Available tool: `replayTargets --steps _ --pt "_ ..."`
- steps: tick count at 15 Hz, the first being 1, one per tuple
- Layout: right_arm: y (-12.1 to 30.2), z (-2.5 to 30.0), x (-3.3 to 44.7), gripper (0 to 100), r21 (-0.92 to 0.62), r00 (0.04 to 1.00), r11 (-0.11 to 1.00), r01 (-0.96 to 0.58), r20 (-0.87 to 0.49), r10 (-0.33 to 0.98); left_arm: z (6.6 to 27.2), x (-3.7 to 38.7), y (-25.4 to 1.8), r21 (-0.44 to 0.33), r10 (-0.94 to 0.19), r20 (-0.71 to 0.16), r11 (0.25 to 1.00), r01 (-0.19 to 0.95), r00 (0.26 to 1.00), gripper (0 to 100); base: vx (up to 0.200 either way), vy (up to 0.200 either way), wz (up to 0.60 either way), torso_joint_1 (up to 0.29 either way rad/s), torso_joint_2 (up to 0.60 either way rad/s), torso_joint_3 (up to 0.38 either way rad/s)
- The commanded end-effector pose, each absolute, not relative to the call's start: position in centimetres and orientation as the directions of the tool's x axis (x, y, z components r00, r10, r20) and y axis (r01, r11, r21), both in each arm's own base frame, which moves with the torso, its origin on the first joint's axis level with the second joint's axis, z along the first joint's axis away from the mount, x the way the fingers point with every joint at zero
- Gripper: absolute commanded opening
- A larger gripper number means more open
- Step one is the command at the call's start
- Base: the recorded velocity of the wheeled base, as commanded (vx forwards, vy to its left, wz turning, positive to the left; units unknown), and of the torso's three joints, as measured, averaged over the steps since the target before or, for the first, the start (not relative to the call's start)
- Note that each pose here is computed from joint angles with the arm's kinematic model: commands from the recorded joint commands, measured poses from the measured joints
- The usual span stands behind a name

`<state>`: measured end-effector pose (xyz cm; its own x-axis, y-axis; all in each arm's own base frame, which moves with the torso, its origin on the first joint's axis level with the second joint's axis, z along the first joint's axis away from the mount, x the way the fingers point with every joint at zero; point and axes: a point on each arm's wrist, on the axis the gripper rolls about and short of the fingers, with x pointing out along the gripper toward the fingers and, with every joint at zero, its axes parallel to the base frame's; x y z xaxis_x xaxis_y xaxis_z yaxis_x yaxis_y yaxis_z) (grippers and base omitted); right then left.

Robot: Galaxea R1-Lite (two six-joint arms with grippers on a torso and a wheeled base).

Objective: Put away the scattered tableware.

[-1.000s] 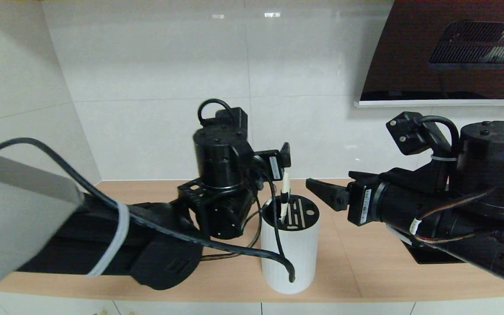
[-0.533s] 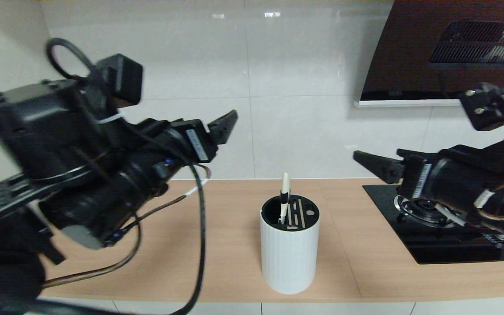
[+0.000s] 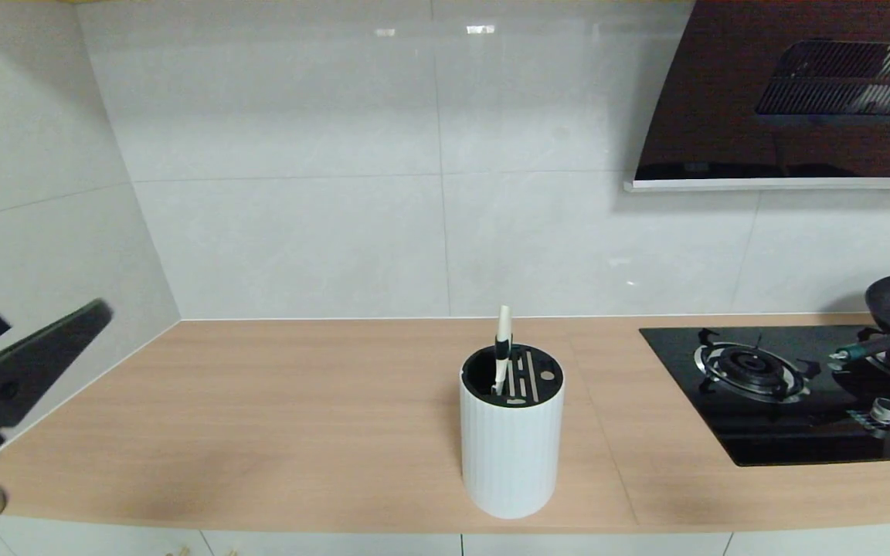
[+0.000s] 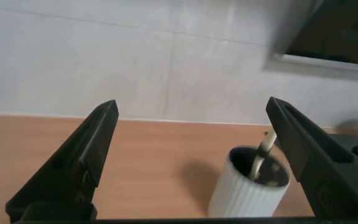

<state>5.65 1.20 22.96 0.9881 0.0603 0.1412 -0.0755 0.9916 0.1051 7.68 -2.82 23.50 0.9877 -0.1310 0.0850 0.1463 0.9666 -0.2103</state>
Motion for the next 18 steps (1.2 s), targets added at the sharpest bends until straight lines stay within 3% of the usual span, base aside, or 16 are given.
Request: replayTargets --steps 1,3,5,8,11,12,15,17,18 --pt "-1.7 20.4 -4.4 100 0.111 0.961 0.994 -0.023 0.277 -0.008 20.4 -1.7 1.0 -0.224 -0.054 0.204 0.969 0.1 0.978 100 0.0 0.0 0.0 0.0 0.0 0.0" --pt "-2.1 19.4 -6.8 100 0.103 0.972 0.995 0.018 0.229 -0.041 19.0 -4.1 1.2 -0.218 -0.029 0.241 0.972 0.084 0.97 100 0.0 0.0 0.0 0.0 0.0 0.0" --pt "-1.6 19.0 -6.7 100 0.106 0.966 0.983 0.151 0.196 -0.169 17.1 -5.1 1.1 -0.206 -0.004 0.229 0.977 0.052 0.973 100 0.0 0.0 0.0 0.0 0.0 0.0" --pt "-0.7 17.1 -6.8 100 0.057 0.945 0.963 0.262 0.187 -0.268 15.9 -4.2 1.1 -0.212 0.093 0.199 0.976 -0.05 0.976 100 0.0 0.0 0.0 0.0 0.0 0.0" --pt "-0.6 14.2 -5.8 100 0.011 0.944 0.952 0.306 0.128 -0.305 14.2 -4.0 0.6 -0.157 0.182 0.191 0.976 -0.153 0.965 100 0.0 0.0 0.0 0.0 0.0 0.0" --pt "-0.7 13.4 -5.4 100 0.003 0.944 0.949 0.316 0.098 -0.315 12.8 -4.3 0.4 -0.105 0.154 0.203 0.985 -0.135 0.967 100 0.0 0.0 0.0 0.0 0.0 0.0" --pt "-0.6 10.4 -3.8 100 -0.027 0.955 0.954 0.298 0.013 -0.298 8.3 -2.3 0.3 0.043 0.144 0.074 0.988 -0.147 0.987 100 0.0 0.0 0.0 0.0 0.0 0.0" --pt "-0.6 9.1 -2.9 100 -0.022 0.965 0.965 0.262 0.031 -0.261 7.9 -2.3 0.3 0.04 0.112 0.037 0.993 -0.113 0.993 100 0.0 0.0 0.0 0.0 0.0 0.0" --pt "-0.4 8.1 -2.3 100 -0.017 0.981 0.982 0.189 0.054 -0.188 7.7 -2.3 0.0 0.043 0.012 0.012 0.999 -0.013 1.0 100 0.0 0.0 0.0 0.0 0.0 0.0"
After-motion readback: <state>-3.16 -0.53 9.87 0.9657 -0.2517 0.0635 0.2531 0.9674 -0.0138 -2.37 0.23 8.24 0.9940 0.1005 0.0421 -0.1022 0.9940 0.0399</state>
